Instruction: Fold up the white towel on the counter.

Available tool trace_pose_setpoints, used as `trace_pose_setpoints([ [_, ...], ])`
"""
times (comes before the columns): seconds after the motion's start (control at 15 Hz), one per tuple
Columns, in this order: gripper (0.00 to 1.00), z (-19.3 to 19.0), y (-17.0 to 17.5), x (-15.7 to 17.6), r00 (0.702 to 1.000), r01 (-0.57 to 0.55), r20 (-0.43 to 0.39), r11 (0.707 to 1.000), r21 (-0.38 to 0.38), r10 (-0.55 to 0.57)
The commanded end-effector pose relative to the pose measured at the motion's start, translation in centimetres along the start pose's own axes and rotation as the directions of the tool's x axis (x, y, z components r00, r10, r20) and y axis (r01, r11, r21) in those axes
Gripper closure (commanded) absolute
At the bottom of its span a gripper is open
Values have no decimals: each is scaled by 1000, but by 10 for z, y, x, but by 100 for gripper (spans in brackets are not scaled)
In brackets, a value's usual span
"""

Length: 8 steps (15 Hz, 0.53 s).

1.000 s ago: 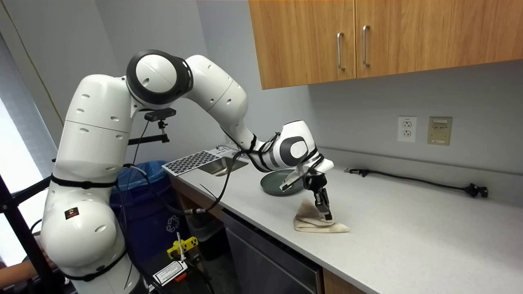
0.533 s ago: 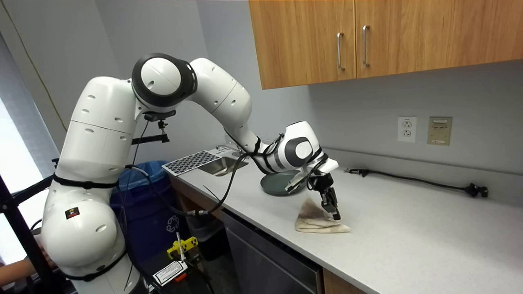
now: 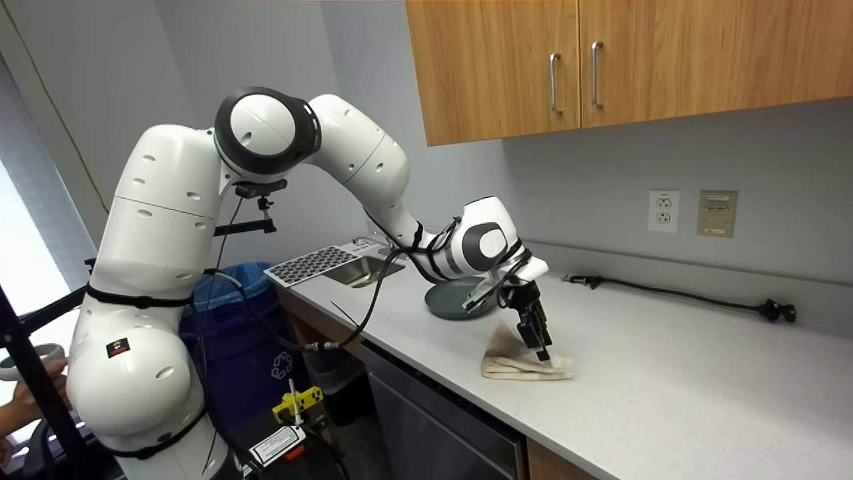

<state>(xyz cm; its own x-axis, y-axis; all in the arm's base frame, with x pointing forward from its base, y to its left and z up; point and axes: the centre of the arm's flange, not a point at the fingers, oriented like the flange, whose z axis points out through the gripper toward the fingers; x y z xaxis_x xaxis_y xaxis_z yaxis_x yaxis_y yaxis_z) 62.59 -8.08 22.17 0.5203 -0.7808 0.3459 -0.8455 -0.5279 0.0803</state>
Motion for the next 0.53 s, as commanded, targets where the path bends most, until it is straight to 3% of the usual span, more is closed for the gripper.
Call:
trace_pose_setpoints([
  [0.0,5,-32,3,-13,1000,15,13,997,72,-16],
  [0.2,0,-68,9,-25,998,42,35,993,113,-46],
  [0.33,0,-93,16,-36,992,111,49,989,102,-116],
  [0.47,0,-122,28,-48,975,200,67,969,146,-212],
])
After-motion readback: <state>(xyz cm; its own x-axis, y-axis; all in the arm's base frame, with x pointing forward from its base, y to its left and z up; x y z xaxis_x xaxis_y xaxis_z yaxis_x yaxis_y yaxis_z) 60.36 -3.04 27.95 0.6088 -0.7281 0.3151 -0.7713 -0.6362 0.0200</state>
